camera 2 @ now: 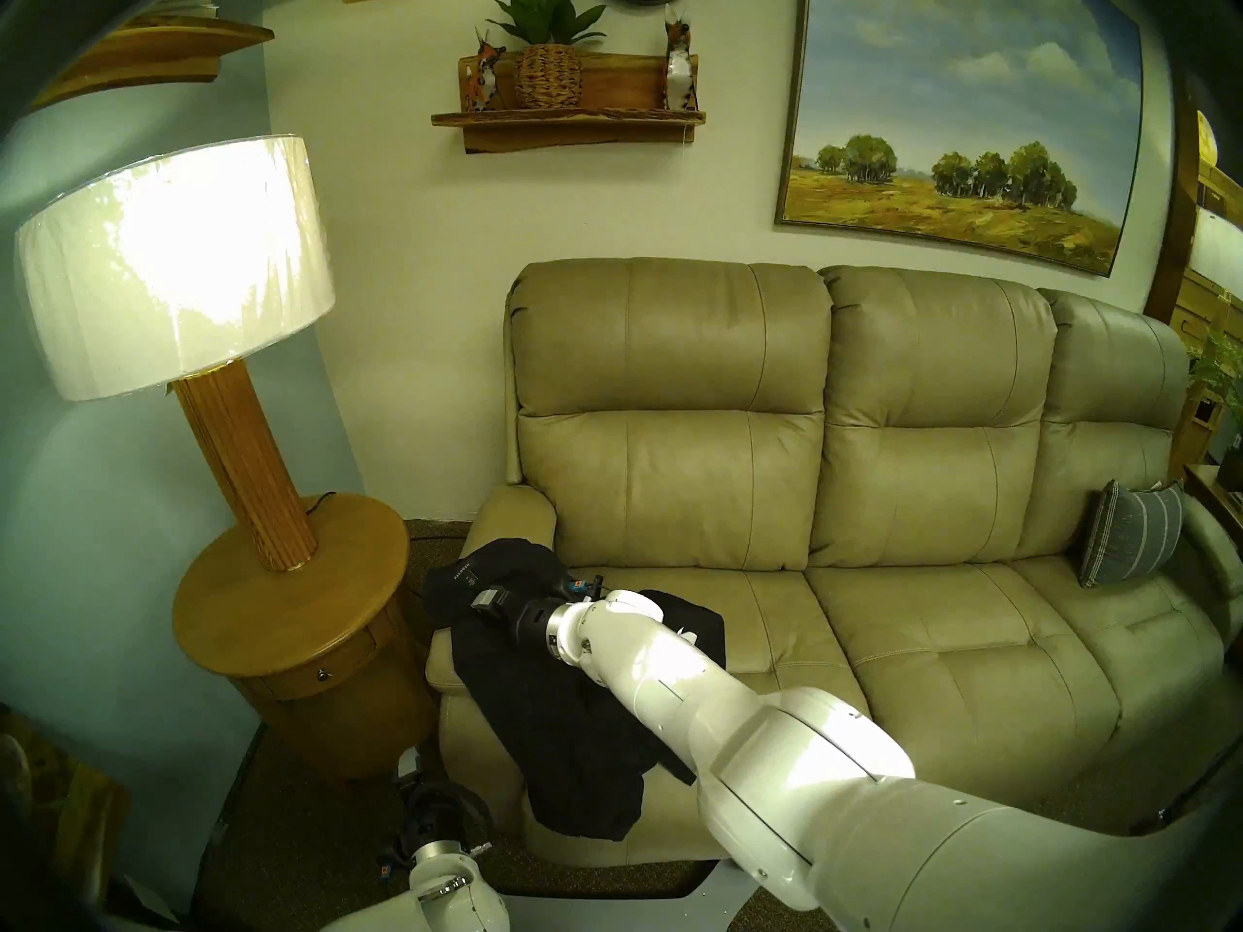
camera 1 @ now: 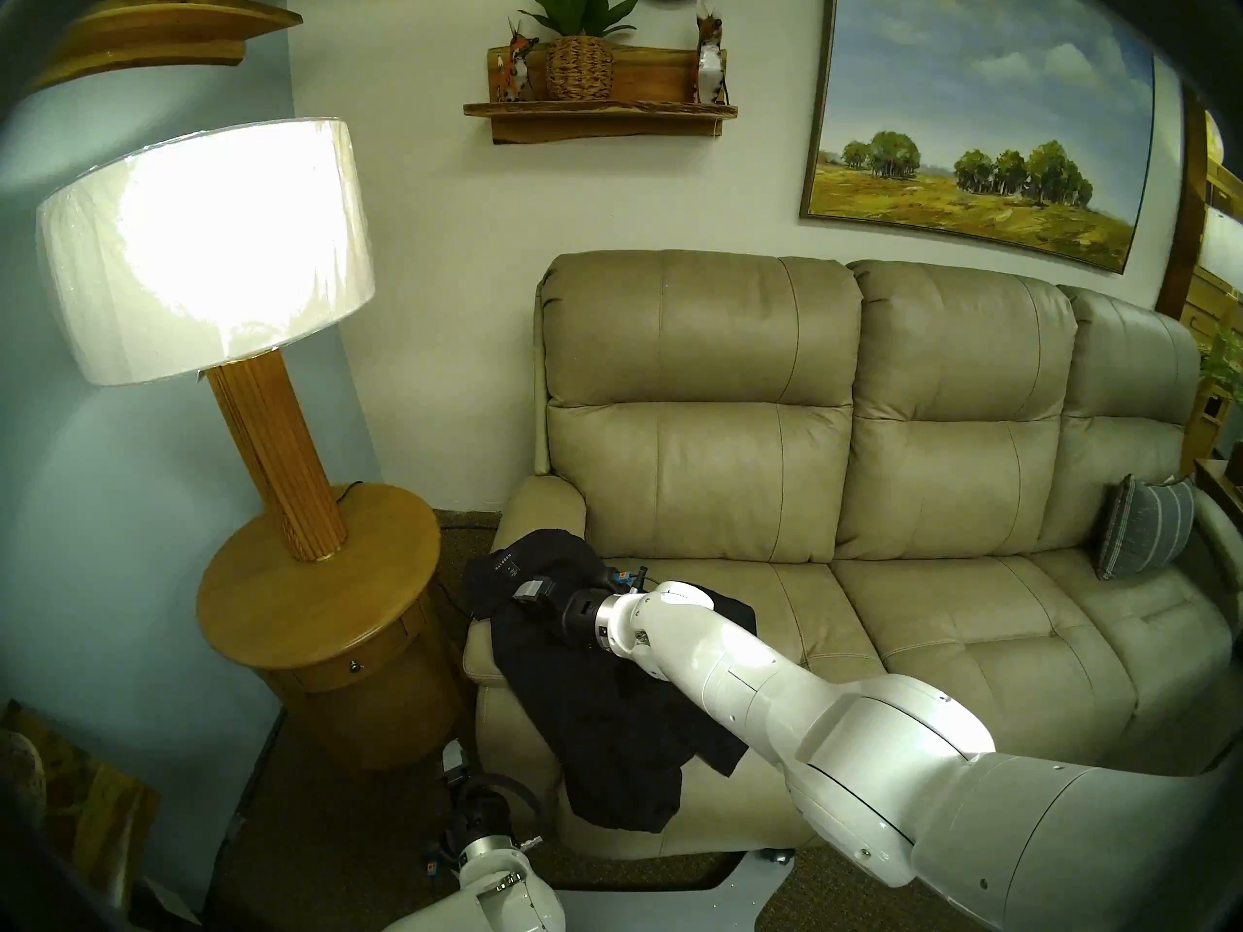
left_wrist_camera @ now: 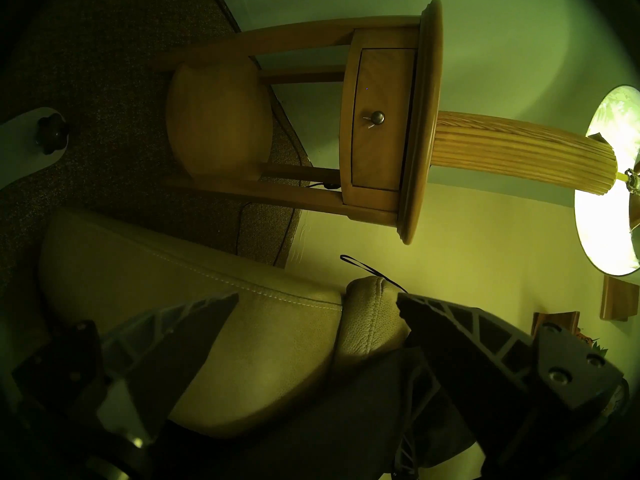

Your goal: Drape jacket on sofa arm

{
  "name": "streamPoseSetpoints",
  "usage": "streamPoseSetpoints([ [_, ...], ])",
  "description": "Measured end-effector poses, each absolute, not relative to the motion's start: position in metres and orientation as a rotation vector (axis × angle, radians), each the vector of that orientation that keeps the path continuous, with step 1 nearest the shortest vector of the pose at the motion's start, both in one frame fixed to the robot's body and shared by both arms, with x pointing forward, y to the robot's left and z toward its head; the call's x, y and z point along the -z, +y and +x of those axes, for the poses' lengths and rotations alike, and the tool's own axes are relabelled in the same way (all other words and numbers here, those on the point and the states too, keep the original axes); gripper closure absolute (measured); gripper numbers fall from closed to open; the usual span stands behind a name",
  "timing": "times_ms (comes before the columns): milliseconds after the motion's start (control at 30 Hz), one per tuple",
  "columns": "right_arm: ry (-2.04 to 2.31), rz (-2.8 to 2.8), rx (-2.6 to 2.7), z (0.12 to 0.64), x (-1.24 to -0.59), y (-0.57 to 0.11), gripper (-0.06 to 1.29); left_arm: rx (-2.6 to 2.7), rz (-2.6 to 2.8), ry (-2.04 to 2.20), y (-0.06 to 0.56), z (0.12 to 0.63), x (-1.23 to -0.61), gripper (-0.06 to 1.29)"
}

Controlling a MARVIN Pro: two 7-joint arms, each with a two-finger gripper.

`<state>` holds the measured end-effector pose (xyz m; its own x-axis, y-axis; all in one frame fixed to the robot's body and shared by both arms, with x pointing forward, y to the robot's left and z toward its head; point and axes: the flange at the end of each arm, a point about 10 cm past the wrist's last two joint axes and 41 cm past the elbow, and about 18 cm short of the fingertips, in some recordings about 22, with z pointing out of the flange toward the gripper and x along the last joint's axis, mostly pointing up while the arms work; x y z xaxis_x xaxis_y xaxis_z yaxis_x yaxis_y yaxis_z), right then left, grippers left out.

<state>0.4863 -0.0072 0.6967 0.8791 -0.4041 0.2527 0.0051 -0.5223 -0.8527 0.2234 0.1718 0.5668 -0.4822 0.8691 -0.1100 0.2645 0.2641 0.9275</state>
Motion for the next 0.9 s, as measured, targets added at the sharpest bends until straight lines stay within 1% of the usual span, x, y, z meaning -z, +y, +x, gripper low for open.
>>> streamPoseSetpoints([
  [67,0.308,-2.067,0.536,0.49,-0.696,-0.017,-0.01,-1.216,1.024,1.901,0.172,0.223,-0.567,-0.04],
  [200,0.376,-2.07,0.564,0.499,-0.692,-0.057,-0.01,-1.215,1.026,1.902,0.172,0.223,-0.567,-0.04],
  [400,0.472,-2.076,0.578,0.5,-0.678,-0.109,-0.01,-1.214,1.027,1.902,0.172,0.223,-0.566,-0.04],
  [433,0.511,-2.077,0.581,0.498,-0.673,-0.128,-0.01,-1.214,1.027,1.902,0.172,0.223,-0.566,-0.04],
  [733,0.669,-2.071,0.588,0.476,-0.646,-0.212,-0.01,-1.217,0.994,1.886,0.17,0.23,-0.574,-0.04],
  [900,0.715,-2.04,0.605,0.462,-0.639,-0.25,-0.01,-1.205,0.92,1.827,0.158,0.251,-0.595,-0.04],
])
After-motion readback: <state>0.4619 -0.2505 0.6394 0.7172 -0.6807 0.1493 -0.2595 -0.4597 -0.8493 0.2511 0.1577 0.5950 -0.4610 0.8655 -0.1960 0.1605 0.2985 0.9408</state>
